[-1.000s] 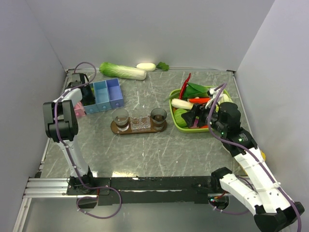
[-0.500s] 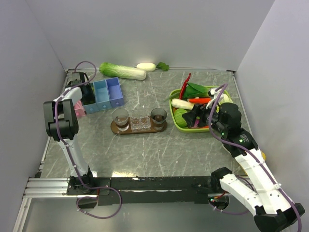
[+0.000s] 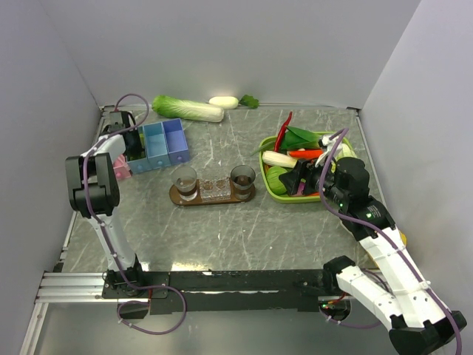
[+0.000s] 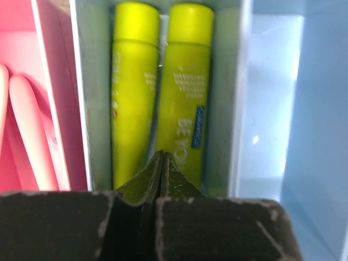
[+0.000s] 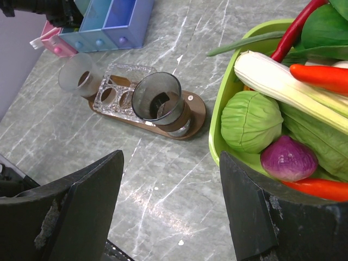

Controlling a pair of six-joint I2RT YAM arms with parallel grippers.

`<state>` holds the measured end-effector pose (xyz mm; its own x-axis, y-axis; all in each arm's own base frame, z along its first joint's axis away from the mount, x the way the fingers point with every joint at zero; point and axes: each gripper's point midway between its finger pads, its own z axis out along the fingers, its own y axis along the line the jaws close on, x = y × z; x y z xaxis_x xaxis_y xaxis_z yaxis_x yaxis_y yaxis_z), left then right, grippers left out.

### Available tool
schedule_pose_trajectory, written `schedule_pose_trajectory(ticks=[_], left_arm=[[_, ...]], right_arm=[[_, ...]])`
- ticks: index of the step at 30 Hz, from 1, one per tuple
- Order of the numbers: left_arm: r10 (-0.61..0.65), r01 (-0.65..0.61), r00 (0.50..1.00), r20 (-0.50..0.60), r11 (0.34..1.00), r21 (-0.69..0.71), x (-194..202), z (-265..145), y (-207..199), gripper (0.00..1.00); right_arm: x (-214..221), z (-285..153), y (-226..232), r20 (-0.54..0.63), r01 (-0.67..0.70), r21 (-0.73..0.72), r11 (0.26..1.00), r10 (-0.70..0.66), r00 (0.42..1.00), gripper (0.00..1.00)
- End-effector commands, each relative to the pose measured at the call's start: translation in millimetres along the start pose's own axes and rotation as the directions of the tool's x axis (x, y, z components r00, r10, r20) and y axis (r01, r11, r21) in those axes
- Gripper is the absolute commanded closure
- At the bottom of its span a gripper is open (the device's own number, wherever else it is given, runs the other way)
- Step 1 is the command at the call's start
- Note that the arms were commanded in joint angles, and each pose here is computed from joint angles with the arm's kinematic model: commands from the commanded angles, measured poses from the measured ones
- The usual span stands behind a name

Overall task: Prepare toiletry sets of a toothbrush and toothpaste on the tray
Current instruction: Pick up the toothpaste from the storage box.

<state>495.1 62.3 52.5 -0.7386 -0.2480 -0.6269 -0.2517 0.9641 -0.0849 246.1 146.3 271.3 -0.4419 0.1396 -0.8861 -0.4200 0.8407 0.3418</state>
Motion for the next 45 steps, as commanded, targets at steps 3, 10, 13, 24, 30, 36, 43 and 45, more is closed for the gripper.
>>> schedule_pose_trajectory(ticks=[3, 10, 13, 24, 30, 36, 43, 45], left_arm=[[-0.050, 0.033, 0.978, 0.202, 0.995, 0.089, -51, -59, -20, 0.99], [-0.063, 0.045, 0.967, 0.247, 0.996, 0.078, -60, -76, -18, 0.99], [-0.066, 0.051, 0.970, 0.234, 0.996, 0.070, -59, -73, -17, 0.99], [-0.094, 0.102, 0.969, 0.231, 0.995, -0.024, -61, -65, 0, 0.86], [-0.145, 0.165, 0.958, 0.249, 0.984, -0.062, -45, -56, 9, 0.79], [-0.193, 0.208, 0.956, 0.223, 0.977, -0.048, -32, -46, 5, 0.78], [-0.167, 0.183, 0.981, 0.103, 0.969, -0.167, 3, -20, 18, 0.76], [-0.156, 0.172, 0.983, 0.097, 0.966, -0.195, 5, -19, 20, 0.76]], right_arm=[[-6, 0, -1, 0.026, 0.001, 0.005, 1.000, -0.002, 1.000, 0.22], [-4, 2, -1, 0.022, -0.002, 0.001, 1.000, 0.002, 1.000, 0.22], [-5, 1, -1, 0.025, -0.002, 0.003, 1.000, 0.002, 1.000, 0.22], [-29, 0, -22, 0.069, 0.021, 0.144, 0.989, -0.031, 0.997, 0.21], [-48, 14, -26, 0.055, -0.117, 0.197, 0.973, 0.108, 0.993, 0.19], [-56, 2, -58, 0.063, -0.178, 0.404, 0.897, 0.167, 0.984, 0.20], [-55, -8, -64, 0.049, -0.248, 0.452, 0.857, 0.254, 0.966, 0.20], [-55, -10, -65, 0.045, -0.270, 0.467, 0.842, 0.282, 0.958, 0.20]])
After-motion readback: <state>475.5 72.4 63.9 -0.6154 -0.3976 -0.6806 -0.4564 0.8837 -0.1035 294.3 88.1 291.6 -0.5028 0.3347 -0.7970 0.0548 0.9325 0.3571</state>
